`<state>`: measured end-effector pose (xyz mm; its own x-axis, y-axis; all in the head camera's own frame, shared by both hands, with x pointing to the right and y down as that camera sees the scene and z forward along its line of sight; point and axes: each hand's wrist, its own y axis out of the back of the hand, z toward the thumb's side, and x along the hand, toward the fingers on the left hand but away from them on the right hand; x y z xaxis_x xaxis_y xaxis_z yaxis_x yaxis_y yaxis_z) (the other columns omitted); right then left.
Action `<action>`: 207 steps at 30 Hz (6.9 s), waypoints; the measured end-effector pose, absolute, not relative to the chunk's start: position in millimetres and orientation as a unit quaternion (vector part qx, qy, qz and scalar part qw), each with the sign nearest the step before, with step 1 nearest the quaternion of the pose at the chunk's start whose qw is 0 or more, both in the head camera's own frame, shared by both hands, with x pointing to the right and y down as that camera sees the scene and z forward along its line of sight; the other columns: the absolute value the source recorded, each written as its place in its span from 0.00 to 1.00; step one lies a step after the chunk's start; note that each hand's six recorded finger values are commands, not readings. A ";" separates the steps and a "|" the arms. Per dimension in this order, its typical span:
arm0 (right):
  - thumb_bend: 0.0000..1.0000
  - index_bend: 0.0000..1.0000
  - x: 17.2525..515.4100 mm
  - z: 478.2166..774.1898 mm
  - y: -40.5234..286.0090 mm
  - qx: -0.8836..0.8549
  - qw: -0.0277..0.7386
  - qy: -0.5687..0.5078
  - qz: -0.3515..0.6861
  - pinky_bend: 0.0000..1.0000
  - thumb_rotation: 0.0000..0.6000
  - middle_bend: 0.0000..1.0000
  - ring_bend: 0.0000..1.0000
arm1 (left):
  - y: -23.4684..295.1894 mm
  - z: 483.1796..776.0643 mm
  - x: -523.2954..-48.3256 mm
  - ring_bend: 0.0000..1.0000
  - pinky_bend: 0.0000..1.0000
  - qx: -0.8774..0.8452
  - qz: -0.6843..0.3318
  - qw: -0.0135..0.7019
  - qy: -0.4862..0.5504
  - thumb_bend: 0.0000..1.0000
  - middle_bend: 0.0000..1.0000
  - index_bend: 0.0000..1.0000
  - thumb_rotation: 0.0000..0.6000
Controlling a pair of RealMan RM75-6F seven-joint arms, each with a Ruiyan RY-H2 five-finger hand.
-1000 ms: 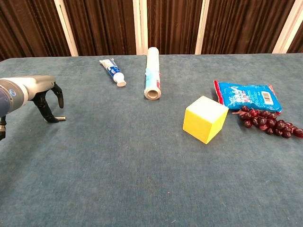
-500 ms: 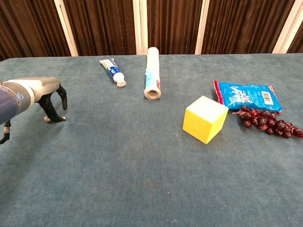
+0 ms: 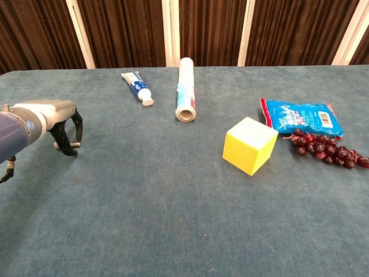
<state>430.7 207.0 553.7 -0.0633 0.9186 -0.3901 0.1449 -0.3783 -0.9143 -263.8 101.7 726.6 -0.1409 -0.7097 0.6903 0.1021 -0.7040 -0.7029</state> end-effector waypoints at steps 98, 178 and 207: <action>0.15 0.19 432.5 555.7 204.4 -0.593 0.324 -0.463 0.573 0.00 1.00 0.11 0.06 | 103.2 712.1 -254.6 0.00 0.00 -0.598 -0.690 0.319 0.255 0.51 0.23 0.58 1.00; 0.15 0.19 427.8 560.7 205.8 -0.599 0.317 -0.460 0.574 0.00 1.00 0.12 0.06 | 108.6 721.8 -292.7 0.00 0.00 -0.799 -0.420 0.039 0.429 0.51 0.23 0.59 1.00; 0.15 0.19 427.5 560.9 205.0 -0.594 0.322 -0.465 0.572 0.00 1.00 0.12 0.06 | 112.5 736.1 -306.8 0.00 0.00 -0.791 -0.432 0.033 0.431 0.51 0.23 0.60 1.00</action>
